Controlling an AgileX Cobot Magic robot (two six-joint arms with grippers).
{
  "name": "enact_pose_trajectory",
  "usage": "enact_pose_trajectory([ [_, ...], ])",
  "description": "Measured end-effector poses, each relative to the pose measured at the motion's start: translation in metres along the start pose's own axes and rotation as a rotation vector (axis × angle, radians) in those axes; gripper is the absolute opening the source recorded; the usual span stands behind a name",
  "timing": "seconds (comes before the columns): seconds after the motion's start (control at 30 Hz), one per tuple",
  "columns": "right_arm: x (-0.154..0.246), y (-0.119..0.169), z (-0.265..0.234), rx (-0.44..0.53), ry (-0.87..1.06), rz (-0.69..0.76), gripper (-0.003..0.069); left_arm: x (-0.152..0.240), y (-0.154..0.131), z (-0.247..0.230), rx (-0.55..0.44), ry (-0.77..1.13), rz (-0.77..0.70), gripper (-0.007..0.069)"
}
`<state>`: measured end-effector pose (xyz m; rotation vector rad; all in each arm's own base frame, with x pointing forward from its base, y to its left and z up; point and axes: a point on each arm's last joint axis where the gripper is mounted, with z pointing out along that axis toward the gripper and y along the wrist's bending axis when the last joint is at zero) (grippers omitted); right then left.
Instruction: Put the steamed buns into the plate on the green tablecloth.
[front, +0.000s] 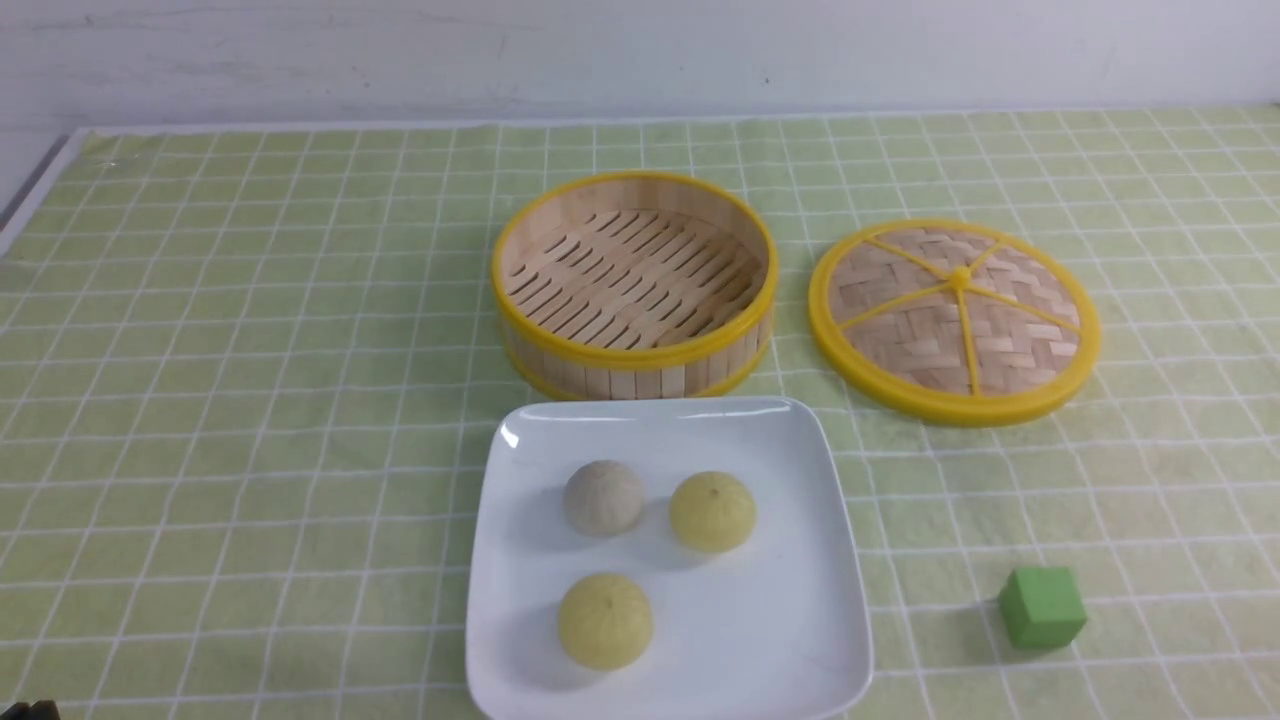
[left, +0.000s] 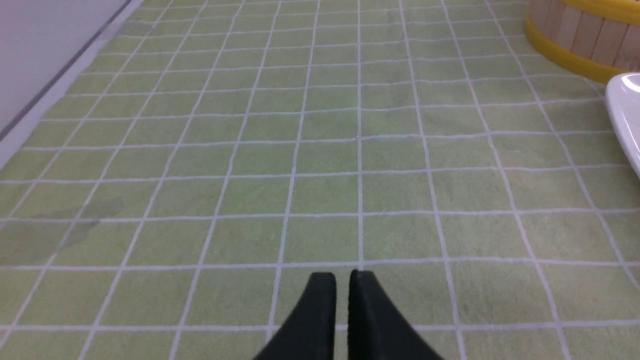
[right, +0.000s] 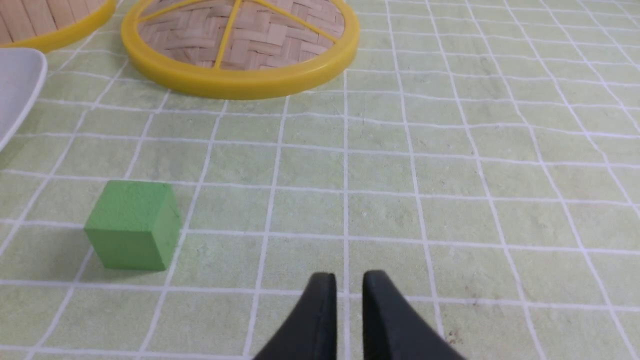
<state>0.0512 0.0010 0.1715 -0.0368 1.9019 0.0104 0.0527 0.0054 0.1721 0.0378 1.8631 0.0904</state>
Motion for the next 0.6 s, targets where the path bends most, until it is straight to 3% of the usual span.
enact_pose_trajectory([
  [0.6, 0.0000, 0.0000, 0.0000, 0.000, 0.000, 0.000, 0.0128, -0.0001, 0.0002, -0.0001, -0.002, 0.001, 0.004, 0.0083],
])
